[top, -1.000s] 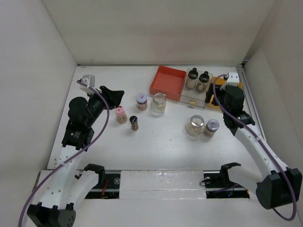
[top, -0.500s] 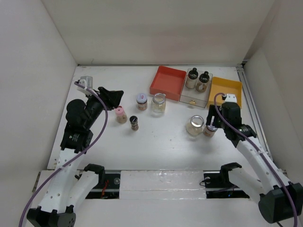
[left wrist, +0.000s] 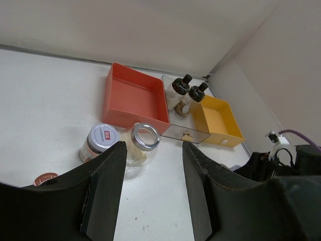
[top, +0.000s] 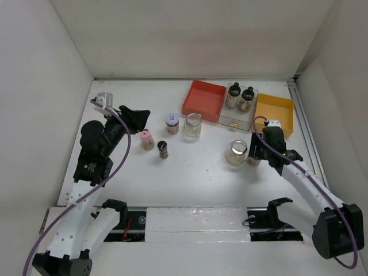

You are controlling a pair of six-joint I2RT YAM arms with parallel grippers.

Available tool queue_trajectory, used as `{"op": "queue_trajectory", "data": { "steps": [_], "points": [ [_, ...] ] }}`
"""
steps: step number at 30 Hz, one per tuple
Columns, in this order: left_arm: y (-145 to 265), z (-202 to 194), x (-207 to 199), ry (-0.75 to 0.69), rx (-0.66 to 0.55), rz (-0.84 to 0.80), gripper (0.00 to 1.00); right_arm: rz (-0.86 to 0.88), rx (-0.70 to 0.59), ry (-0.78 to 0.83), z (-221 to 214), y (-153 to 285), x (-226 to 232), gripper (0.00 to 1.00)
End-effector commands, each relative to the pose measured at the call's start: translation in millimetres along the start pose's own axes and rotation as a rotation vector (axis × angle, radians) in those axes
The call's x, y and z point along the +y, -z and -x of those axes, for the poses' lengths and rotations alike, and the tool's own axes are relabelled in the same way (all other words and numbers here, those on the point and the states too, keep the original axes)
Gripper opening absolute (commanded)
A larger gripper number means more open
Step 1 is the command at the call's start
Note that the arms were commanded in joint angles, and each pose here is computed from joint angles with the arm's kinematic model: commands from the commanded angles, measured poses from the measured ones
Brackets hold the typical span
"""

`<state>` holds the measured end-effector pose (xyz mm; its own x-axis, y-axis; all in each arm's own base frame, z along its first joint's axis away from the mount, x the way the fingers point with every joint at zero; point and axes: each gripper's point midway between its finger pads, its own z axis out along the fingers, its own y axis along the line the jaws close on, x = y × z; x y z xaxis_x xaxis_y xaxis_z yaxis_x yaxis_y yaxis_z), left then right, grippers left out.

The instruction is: Organize the condiment bottles

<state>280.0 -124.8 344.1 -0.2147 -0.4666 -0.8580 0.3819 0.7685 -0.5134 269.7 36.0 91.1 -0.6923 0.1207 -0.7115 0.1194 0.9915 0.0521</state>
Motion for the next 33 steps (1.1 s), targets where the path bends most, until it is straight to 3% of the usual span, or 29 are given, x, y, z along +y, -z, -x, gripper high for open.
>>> {"op": "queue_trajectory", "data": {
  "steps": [1, 3, 7, 12, 18, 22, 26, 33],
  "points": [
    [0, 10, -8, -0.011, -0.039, -0.039, 0.44, -0.003, -0.045, -0.031, 10, -7, 4, 0.64],
    [0, 10, -8, -0.011, -0.039, -0.039, 0.44, -0.023, -0.062, -0.035, 15, -6, 1, 0.56],
    [-2, 7, -7, -0.008, -0.025, -0.041, 0.44, -0.104, -0.224, -0.026, 66, 38, -11, 0.55],
    [-7, 4, -6, -0.006, -0.011, -0.043, 0.44, 0.041, -0.536, -0.036, 181, 117, 15, 0.55],
    [-7, 4, -6, -0.006, -0.011, -0.043, 0.44, 0.270, -0.595, 0.029, 239, 81, 86, 0.52],
    [-7, 4, -6, -0.006, -0.011, -0.043, 0.44, 0.302, -0.582, 0.056, 263, 40, 114, 0.51],
    [-7, 4, -4, -0.006, -0.016, -0.036, 0.44, 0.327, -0.590, 0.093, 289, 15, 131, 0.51],
    [-11, 0, -1, -0.001, -0.001, -0.026, 0.44, 0.311, -0.551, 0.101, 286, -31, 129, 0.51]
  ]
}}
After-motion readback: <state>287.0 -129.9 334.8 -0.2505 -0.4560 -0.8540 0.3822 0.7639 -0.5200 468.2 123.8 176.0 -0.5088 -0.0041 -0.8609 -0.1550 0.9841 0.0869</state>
